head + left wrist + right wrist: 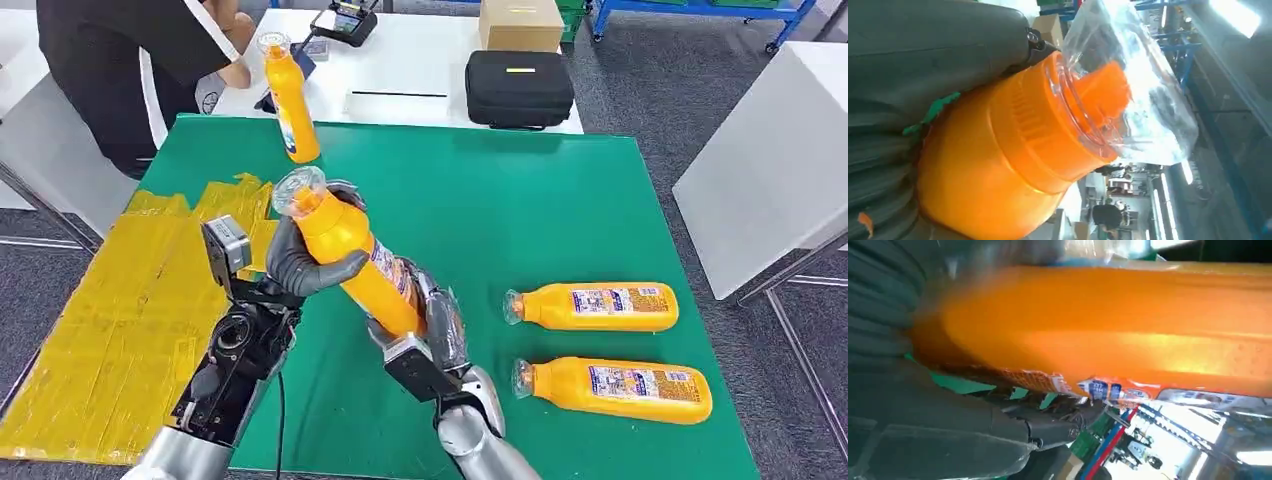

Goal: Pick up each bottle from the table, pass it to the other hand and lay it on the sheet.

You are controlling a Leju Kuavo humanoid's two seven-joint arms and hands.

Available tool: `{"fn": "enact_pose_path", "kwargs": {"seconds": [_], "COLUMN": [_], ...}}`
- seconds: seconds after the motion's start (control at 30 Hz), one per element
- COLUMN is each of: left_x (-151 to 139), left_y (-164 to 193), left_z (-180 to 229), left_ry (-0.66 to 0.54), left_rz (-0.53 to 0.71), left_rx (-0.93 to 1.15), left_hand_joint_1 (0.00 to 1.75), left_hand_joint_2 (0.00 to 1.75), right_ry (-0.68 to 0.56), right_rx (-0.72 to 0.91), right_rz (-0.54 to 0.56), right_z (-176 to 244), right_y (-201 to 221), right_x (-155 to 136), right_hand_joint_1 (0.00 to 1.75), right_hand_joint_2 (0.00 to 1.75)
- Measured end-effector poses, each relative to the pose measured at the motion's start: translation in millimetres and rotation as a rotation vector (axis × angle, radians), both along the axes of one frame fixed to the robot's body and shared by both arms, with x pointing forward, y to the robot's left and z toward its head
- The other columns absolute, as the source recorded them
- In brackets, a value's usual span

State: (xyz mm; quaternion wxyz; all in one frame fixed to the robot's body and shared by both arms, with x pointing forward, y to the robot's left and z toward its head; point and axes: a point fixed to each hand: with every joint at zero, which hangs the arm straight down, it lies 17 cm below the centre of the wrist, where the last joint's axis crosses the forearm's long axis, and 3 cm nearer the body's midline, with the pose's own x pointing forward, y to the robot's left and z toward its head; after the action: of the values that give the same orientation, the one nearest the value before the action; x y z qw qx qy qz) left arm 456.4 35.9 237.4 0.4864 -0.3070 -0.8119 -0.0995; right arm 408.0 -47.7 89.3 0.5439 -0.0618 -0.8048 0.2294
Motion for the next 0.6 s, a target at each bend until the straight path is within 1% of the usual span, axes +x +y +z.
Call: {"fn": "enact_pose_path", "kwargs": {"seconds": [0.1,0.27,0.3,0.33,0.43,0.47,0.53,0.6], "left_x": [6.5,23.6,27.0,32.0,39.5,40.6,41.4,46.7], "left_y": [10.2,31.0,36.4,44.9,61.3,65.4,69.6,71.2], "left_z": [-7.6,-16.4,-18.4,-19.6,-20.2,-20.3,-19.6,-31.0], "left_ry": [0.009,-0.078,-0.107,-0.157,-0.245,-0.294,-0.373,-0.435], "left_rz": [0.062,0.302,0.370,0.477,0.669,0.747,0.850,0.949], "left_rx": [0.029,0.235,0.299,0.399,0.594,0.694,0.844,1.097], "left_hand_joint_1": [1.75,1.75,1.75,1.75,1.75,1.75,1.75,1.75], "left_hand_joint_2": [1.75,1.75,1.75,1.75,1.75,1.75,1.75,1.75], "right_ry": [-0.047,-0.146,-0.159,-0.182,-0.211,-0.220,-0.234,-0.257], "right_rx": [0.025,0.064,0.068,0.076,0.087,0.090,0.094,0.097], "right_rz": [-0.026,-0.070,-0.081,-0.098,-0.133,-0.145,-0.162,-0.187], "right_z": [17.2,54.9,59.7,68.7,82.0,86.4,91.9,99.5], "right_y": [-8.6,-28.7,-32.9,-39.5,-54.0,-58.8,-65.9,-75.6], "right_x": [-2.1,-10.0,-11.9,-13.2,-16.4,-16.8,-17.7,-18.8], "right_hand_joint_1": [0.00,0.00,0.00,0.00,0.00,0.00,0.00,0.00], "right_hand_joint_2": [1.75,1.75,1.75,1.75,1.75,1.75,1.75,1.75]}}
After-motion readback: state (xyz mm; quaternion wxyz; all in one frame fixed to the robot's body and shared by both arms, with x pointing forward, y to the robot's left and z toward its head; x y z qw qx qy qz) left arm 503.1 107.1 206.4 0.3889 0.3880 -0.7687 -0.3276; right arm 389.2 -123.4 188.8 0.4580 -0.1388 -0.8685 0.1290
